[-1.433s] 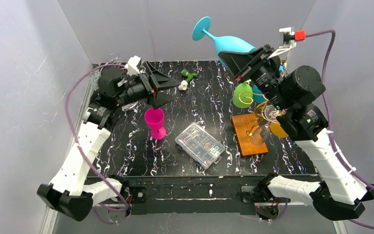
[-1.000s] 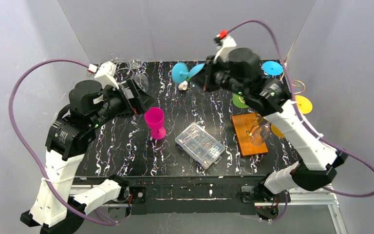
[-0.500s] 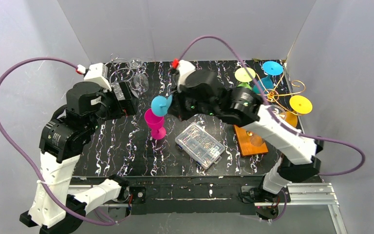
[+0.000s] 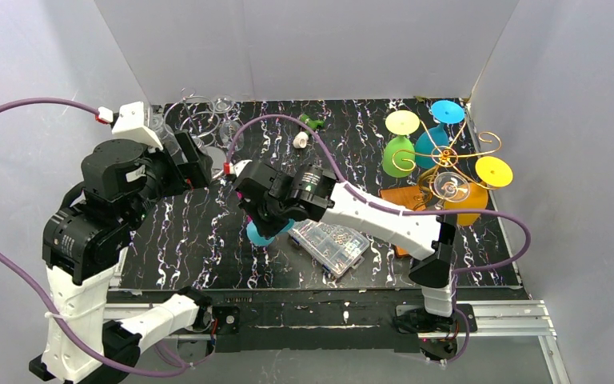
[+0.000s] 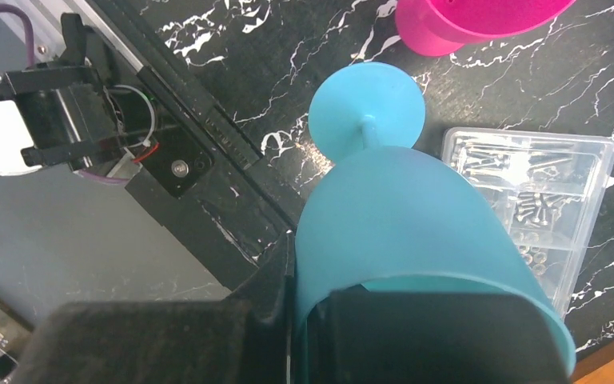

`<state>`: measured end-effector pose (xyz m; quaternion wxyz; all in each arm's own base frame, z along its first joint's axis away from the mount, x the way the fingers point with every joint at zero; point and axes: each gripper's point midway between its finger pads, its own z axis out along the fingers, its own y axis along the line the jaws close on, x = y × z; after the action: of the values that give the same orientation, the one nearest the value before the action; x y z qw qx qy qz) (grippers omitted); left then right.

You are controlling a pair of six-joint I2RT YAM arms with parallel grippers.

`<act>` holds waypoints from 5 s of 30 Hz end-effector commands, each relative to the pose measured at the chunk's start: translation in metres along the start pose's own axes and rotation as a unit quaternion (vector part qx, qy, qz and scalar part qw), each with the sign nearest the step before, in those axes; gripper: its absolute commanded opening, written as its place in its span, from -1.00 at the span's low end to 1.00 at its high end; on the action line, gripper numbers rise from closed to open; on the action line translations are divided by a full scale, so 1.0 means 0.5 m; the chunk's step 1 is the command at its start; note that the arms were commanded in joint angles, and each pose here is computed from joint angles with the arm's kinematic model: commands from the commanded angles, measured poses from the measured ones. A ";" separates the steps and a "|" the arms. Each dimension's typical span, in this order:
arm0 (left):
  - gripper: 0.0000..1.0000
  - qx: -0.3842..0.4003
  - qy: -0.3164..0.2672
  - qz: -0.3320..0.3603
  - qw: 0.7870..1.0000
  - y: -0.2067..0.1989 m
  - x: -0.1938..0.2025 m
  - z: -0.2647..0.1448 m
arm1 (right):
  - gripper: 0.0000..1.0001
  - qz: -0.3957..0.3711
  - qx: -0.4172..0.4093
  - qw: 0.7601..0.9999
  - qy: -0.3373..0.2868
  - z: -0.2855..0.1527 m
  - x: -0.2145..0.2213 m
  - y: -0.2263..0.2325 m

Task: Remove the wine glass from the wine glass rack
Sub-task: Place the wine glass at the center of the board, then pick up the wine glass from the wine rack.

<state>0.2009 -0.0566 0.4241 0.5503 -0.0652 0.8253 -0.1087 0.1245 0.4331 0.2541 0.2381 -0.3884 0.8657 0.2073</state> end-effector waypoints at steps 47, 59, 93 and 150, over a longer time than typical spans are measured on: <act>0.97 0.045 0.029 -0.013 0.998 -0.051 0.010 0.024 | 0.18 -0.033 0.011 0.999 0.030 0.053 0.005 0.008; 0.97 0.148 0.040 -0.052 0.987 -0.137 -0.022 -0.009 | 0.73 -0.011 0.072 0.995 -0.071 -0.091 -0.080 -0.073; 0.97 0.176 0.185 0.016 0.967 -0.249 0.155 0.123 | 0.97 0.230 0.373 0.847 -0.300 -0.527 -0.138 -0.641; 0.99 0.167 0.196 0.005 0.966 -0.247 0.178 0.137 | 0.09 0.415 0.143 0.843 -0.310 -0.452 -0.018 -0.721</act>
<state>0.2325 -0.2071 0.3455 0.3725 0.0551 0.8919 -0.2505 0.3462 0.0954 0.3625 0.4089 0.1268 0.8647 0.2626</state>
